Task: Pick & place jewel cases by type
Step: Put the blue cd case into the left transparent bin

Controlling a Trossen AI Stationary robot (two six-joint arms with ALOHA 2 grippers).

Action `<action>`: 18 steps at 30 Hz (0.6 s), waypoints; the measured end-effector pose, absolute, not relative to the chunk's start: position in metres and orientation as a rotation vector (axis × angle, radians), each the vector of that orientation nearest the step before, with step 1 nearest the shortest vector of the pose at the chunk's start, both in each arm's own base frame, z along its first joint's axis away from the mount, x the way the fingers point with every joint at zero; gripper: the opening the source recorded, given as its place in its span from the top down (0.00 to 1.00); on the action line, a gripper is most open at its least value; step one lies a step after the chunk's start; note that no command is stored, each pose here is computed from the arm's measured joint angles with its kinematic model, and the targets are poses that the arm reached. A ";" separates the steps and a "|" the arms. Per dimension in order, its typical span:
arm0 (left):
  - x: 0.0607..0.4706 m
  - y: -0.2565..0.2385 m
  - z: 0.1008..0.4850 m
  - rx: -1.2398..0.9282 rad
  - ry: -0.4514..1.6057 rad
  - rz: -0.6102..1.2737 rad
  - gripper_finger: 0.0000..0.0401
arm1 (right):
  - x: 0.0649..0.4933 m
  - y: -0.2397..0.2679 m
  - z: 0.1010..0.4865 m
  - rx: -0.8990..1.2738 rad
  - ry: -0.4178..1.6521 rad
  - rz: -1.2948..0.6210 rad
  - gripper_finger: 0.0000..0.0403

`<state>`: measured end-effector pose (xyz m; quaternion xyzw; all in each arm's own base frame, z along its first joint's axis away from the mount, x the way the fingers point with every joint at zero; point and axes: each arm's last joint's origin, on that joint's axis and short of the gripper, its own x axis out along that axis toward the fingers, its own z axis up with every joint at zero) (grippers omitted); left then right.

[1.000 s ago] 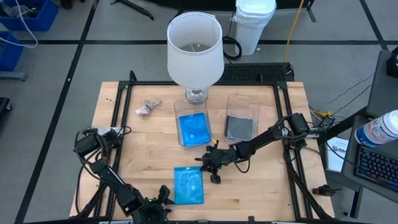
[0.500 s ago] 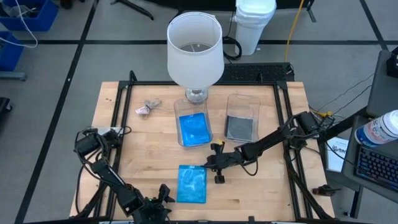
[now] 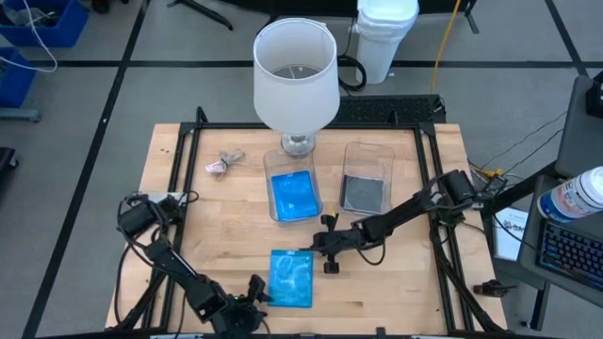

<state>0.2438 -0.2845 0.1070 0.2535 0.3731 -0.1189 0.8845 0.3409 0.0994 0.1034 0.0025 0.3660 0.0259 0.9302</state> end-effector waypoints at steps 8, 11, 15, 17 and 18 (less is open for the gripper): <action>0.253 -0.278 0.087 0.564 0.814 -0.218 0.42 | 0.350 0.099 0.085 0.096 0.725 0.139 1.00; 0.255 -0.274 0.086 0.591 0.814 -0.171 0.42 | 0.351 0.100 0.085 0.126 0.724 0.186 1.00; 0.256 -0.269 0.085 0.614 0.831 -0.142 0.42 | 0.351 0.101 0.085 0.153 0.728 0.207 1.00; 0.257 -0.266 0.085 0.606 0.844 -0.133 0.42 | 0.350 0.101 0.085 0.157 0.732 0.215 1.00; 0.258 -0.265 0.085 0.601 0.846 -0.126 0.42 | 0.350 0.101 0.085 0.162 0.737 0.227 1.00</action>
